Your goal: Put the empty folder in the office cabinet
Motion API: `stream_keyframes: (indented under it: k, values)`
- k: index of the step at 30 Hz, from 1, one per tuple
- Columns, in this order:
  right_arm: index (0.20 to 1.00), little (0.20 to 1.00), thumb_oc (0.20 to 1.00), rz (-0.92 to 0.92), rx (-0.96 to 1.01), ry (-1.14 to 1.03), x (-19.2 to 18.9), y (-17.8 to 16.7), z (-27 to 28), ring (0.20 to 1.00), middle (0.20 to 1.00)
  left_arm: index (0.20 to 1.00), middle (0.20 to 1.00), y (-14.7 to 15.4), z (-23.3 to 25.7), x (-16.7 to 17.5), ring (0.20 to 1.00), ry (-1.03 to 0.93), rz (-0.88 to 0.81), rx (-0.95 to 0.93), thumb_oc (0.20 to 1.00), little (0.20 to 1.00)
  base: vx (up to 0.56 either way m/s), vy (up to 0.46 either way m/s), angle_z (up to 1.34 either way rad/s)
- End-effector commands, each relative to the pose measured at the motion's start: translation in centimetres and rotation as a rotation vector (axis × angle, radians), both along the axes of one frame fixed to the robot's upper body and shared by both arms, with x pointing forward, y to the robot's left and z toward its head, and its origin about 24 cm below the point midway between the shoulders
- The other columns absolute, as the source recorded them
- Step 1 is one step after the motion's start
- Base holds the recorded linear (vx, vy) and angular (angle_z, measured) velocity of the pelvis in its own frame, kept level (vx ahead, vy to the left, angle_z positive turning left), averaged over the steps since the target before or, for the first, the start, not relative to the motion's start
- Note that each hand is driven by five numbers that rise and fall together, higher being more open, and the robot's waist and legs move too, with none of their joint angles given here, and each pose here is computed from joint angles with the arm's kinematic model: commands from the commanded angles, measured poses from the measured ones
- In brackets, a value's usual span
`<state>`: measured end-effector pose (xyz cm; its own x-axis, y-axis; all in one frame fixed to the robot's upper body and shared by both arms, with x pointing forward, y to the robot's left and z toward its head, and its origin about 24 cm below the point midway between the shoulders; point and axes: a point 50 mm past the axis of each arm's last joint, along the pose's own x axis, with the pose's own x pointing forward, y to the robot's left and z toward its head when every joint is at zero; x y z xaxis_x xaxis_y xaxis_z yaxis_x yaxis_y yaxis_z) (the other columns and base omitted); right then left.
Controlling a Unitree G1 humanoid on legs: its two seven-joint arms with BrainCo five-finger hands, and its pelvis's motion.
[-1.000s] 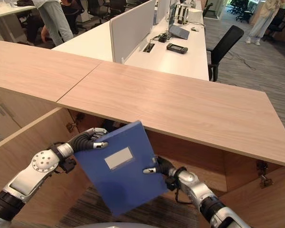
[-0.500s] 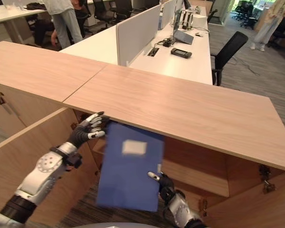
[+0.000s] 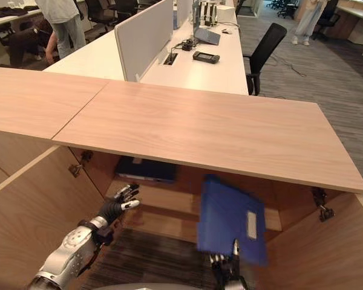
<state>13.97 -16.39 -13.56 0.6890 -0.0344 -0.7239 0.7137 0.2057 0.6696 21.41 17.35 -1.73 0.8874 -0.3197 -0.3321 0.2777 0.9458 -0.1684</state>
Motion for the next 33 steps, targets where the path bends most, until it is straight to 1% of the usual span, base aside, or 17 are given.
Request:
stream_keyframes:
  k: [1,2,5,7,9,10,12,16,19,22,24,25,27,30,33]
  values:
    - [0.200,0.200,0.200,0.059,0.012,-0.144,3.0,2.0,1.8,0.200,0.200,1.000,1.000,1.0,2.1,1.3,1.000,-0.119,0.033,0.000,1.000,1.000,0.00,0.000,0.00]
    - [0.200,0.200,0.200,0.060,0.012,-0.144,3.0,2.0,1.8,0.200,0.200,1.000,1.000,1.0,2.1,1.3,1.000,-0.119,0.033,0.000,1.000,1.000,0.00,0.000,0.00]
    - [0.200,0.200,0.200,0.052,-0.015,-0.059,1.5,0.9,0.6,0.200,0.200,1.000,1.000,1.8,1.1,0.5,1.000,-0.069,0.066,0.018,1.000,1.000,0.01,0.026,0.00]
    - [0.200,0.200,0.200,0.053,-0.015,-0.059,1.5,0.9,0.6,0.200,0.200,1.000,1.000,1.8,1.1,0.5,1.000,-0.069,0.066,0.018,1.000,1.000,0.00,0.018,-0.01]
    - [0.200,0.200,0.200,0.071,-0.045,-0.041,1.6,0.3,0.6,0.200,0.200,1.000,1.000,2.7,-0.1,-0.4,1.000,-0.007,0.109,0.033,1.000,1.000,-0.05,0.077,-0.02]
    - [0.200,0.200,0.200,0.085,-0.059,-0.058,2.3,0.0,0.9,0.200,0.200,1.000,1.000,3.4,-0.9,-1.1,1.000,0.039,0.127,0.068,1.000,1.000,-0.08,0.085,-0.05]
    - [0.200,0.200,0.200,0.088,-0.067,-0.074,2.7,-0.1,1.2,0.200,0.200,1.000,1.000,3.7,-1.5,-1.6,1.000,0.065,0.137,0.088,1.000,1.000,-0.05,0.059,-0.06]
    - [0.200,0.200,0.200,0.103,-0.121,-0.185,5.6,-0.8,3.1,0.200,0.200,1.000,1.000,5.2,-3.7,-3.2,1.000,0.175,0.178,0.179,1.000,1.000,-0.05,0.077,-0.14]
    - [0.200,0.200,0.200,0.116,-0.177,-0.283,8.0,-1.5,5.2,0.200,0.200,1.000,1.000,5.9,-4.8,-4.0,1.000,0.230,0.216,0.201,1.000,1.000,-0.09,0.059,-0.31]
    - [0.200,0.200,0.200,0.140,-0.226,-0.408,11.3,-1.0,8.0,0.200,0.200,1.000,1.000,7.1,-5.3,-4.6,1.000,0.261,0.277,0.233,1.000,1.000,-0.14,-0.015,-0.43]
    - [0.200,0.200,0.200,0.150,-0.249,-0.471,12.8,-0.3,9.6,0.200,0.200,1.000,1.000,7.7,-5.9,-5.3,1.000,0.289,0.303,0.255,1.000,1.000,0.04,0.029,-1.23]
    - [0.200,0.200,0.200,0.159,-0.253,-0.491,13.0,0.0,10.0,0.200,0.200,1.000,1.000,7.8,-6.2,-5.7,1.000,0.307,0.313,0.254,1.000,1.000,0.06,-0.019,-1.58]
    - [0.200,0.200,0.200,0.143,-0.295,-0.514,13.3,-1.0,10.6,0.200,0.200,1.000,1.000,7.9,-6.5,-6.0,1.000,0.329,0.309,0.262,1.000,1.000,0.13,-0.096,-0.64]
    - [0.200,0.200,0.200,0.136,-0.328,-0.520,13.1,-2.1,10.7,0.200,0.200,1.000,1.000,8.2,-7.5,-7.5,1.000,0.387,0.340,0.254,1.000,1.000,0.24,-0.151,0.34]
    - [0.200,0.200,0.200,0.132,-0.344,-0.517,12.9,-2.6,10.7,0.200,0.200,1.000,1.000,8.3,-7.5,-7.7,1.000,0.397,0.350,0.251,1.000,1.000,0.14,-0.113,0.12]
